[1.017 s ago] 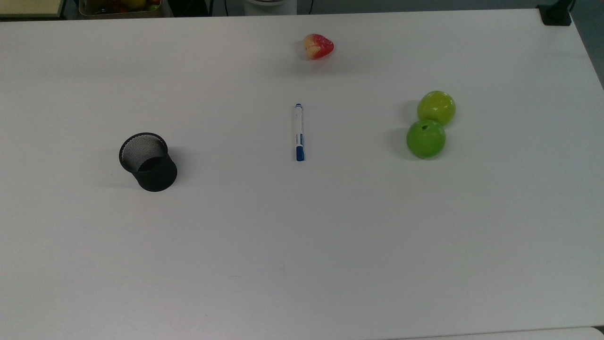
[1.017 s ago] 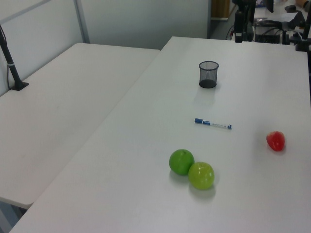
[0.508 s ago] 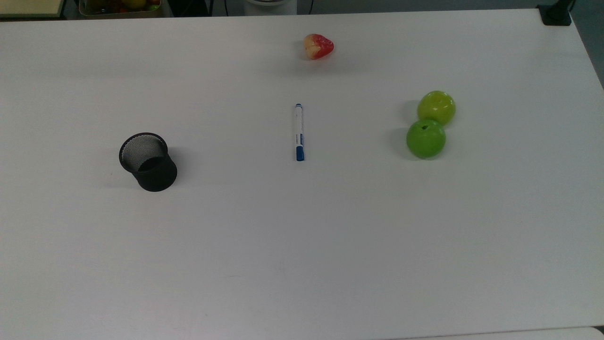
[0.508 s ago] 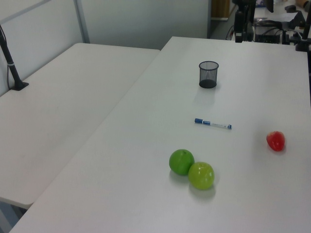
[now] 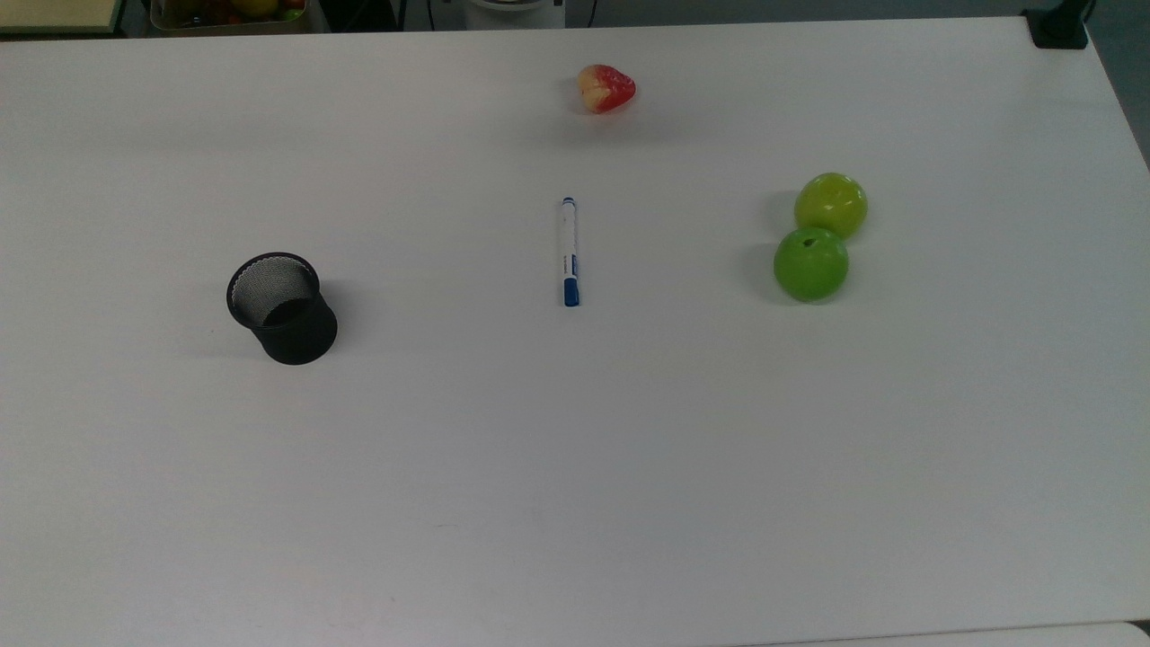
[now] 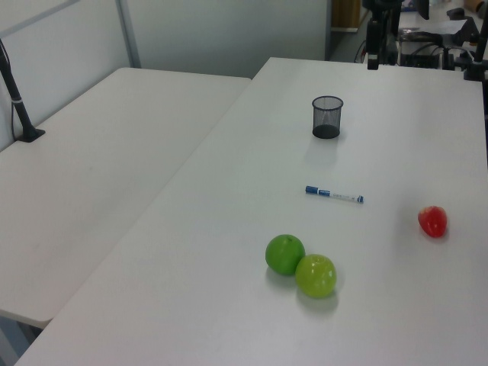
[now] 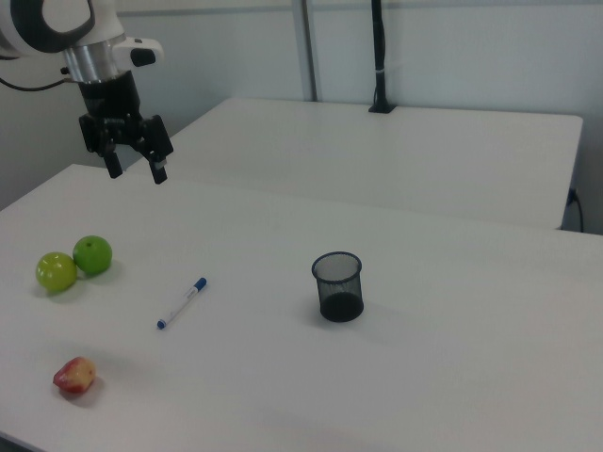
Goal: Place marker
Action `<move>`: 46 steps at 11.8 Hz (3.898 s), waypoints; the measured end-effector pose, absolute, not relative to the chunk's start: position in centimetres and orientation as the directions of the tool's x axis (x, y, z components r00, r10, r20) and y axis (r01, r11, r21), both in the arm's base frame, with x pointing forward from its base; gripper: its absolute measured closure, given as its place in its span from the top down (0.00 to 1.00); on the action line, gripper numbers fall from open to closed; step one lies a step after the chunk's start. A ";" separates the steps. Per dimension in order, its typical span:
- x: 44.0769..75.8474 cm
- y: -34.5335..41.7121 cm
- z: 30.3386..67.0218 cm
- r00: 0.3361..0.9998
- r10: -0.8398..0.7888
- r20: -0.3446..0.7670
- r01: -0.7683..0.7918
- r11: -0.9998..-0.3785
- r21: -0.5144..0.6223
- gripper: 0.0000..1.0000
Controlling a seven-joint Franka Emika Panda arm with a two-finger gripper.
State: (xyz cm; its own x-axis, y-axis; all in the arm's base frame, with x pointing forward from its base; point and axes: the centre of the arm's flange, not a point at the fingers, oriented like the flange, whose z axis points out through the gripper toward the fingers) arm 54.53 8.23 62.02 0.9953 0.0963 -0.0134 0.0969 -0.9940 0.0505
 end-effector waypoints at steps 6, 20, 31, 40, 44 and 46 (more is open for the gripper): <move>56.9 10.9 57.2 0.990 0.142 0.014 0.141 -0.989 0.043 1.00; 61.3 13.8 38.4 0.993 0.111 -0.036 0.112 -0.993 0.023 1.00; 62.9 14.2 31.4 0.993 0.113 -0.038 0.114 -0.993 0.011 0.98; 63.2 14.2 30.3 0.993 0.115 -0.032 0.116 -0.993 0.013 0.48; 63.3 14.1 30.5 0.993 0.114 -0.029 0.115 -0.993 0.014 0.27; 63.4 14.1 30.5 0.993 0.114 -0.028 0.114 -0.993 0.014 0.20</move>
